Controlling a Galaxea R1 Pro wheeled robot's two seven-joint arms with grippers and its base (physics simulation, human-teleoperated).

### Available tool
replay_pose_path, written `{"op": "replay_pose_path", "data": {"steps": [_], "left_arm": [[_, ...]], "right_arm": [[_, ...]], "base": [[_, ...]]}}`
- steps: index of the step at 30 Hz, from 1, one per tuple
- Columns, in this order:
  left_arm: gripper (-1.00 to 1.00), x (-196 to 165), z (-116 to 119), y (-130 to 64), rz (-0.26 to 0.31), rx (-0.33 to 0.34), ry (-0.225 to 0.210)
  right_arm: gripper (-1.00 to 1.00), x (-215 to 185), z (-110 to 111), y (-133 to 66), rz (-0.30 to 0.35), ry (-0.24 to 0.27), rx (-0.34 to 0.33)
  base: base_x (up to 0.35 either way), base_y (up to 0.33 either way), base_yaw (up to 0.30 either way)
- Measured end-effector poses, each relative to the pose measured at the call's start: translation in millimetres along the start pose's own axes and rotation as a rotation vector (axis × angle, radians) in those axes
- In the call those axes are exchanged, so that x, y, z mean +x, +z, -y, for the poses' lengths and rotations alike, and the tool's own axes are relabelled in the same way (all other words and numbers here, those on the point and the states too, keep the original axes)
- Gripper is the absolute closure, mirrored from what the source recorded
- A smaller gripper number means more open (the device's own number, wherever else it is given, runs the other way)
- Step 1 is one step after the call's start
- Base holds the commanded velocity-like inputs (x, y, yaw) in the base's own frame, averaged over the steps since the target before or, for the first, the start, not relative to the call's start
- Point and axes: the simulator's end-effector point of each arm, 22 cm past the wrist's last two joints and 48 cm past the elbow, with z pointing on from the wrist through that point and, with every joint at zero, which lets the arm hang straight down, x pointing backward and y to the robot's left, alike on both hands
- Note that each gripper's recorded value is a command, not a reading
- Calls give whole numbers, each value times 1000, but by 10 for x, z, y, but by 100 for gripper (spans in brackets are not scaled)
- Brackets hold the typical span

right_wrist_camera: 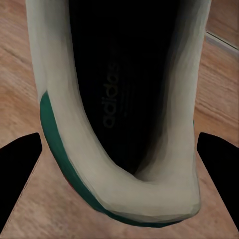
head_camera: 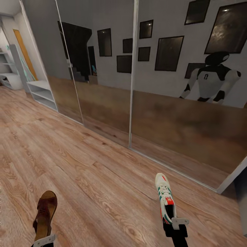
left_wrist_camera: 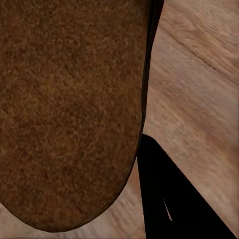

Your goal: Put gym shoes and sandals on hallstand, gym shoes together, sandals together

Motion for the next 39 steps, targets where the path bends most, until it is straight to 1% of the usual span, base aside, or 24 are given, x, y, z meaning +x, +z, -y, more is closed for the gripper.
{"op": "replay_pose_path", "data": {"steps": [29,39], "left_arm": [[100,-512,-23,-278,-19,-9,-3],[100,-632,-24,-358,-28,-10,0]], "right_arm": [[100,-491,105,-245,-22,-8,-3],[100,-606,131,-315,-32,-9,-4]], "base": [[0,0,251],[0,0,253]]}}
